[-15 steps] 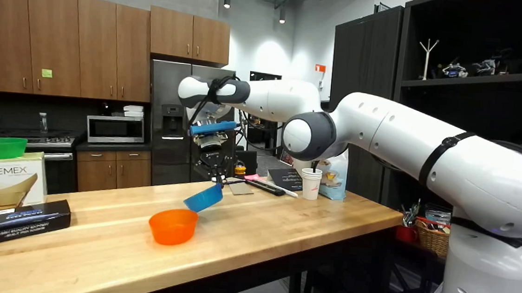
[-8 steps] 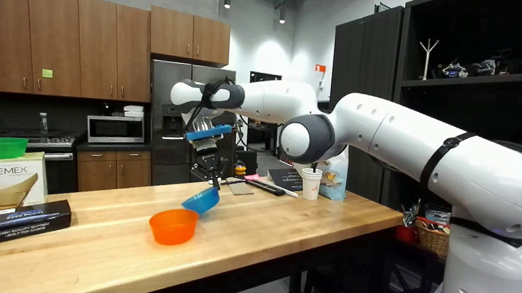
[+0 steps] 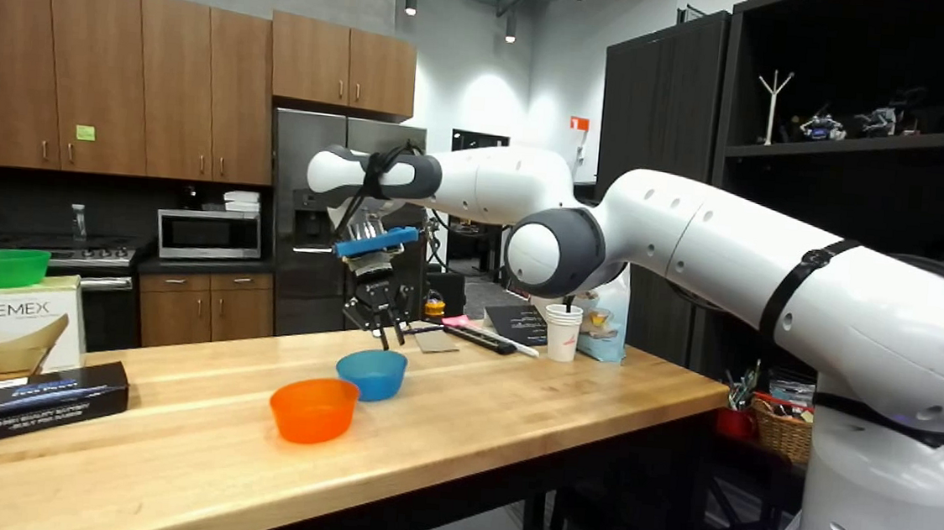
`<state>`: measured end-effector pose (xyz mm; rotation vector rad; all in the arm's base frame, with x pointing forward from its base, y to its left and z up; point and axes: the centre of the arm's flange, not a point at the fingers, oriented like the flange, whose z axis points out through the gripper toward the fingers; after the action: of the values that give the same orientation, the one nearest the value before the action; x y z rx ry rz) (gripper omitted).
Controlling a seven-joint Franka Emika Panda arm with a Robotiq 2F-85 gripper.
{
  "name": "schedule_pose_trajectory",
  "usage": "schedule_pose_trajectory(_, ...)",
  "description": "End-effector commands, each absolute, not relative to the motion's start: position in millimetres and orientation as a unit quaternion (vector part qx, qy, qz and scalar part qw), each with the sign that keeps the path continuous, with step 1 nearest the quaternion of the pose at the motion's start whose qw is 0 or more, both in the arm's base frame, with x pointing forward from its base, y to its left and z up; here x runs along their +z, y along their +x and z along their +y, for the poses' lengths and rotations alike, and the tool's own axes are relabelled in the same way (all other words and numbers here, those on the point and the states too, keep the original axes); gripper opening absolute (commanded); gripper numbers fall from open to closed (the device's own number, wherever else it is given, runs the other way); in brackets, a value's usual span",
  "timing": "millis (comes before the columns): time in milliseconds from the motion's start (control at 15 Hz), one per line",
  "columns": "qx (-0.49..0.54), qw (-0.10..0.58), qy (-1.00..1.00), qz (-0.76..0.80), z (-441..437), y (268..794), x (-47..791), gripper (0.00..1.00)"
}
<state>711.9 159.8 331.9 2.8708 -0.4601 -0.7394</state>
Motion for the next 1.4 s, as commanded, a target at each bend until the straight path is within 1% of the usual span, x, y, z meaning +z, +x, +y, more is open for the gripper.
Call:
schedule_pose_trajectory(0, -0.244, 0.076, 0.952, -0.167, 158.1, 707.9, 344.0, 0.59)
schedule_pose_trajectory(267, -0.245, 0.090, 0.944, -0.203, 156.6, 706.0, 363.2, 0.88)
schedule_pose_trajectory(400, -0.246, 0.098, 0.937, -0.228, 157.4, 698.1, 385.2, 0.98)
schedule_pose_trajectory(467, -0.243, 0.098, 0.934, -0.244, 158.3, 693.1, 402.8, 1.00)
schedule_pose_trajectory(867, -0.214, 0.090, 0.936, -0.264, 183.3, 652.3, 487.1, 1.00)
schedule_pose_trajectory(1067, -0.213, 0.087, 0.943, -0.241, 209.6, 623.4, 509.8, 1.00)
schedule_pose_trajectory(1333, -0.238, 0.079, 0.951, -0.180, 241.5, 580.4, 522.4, 1.00)
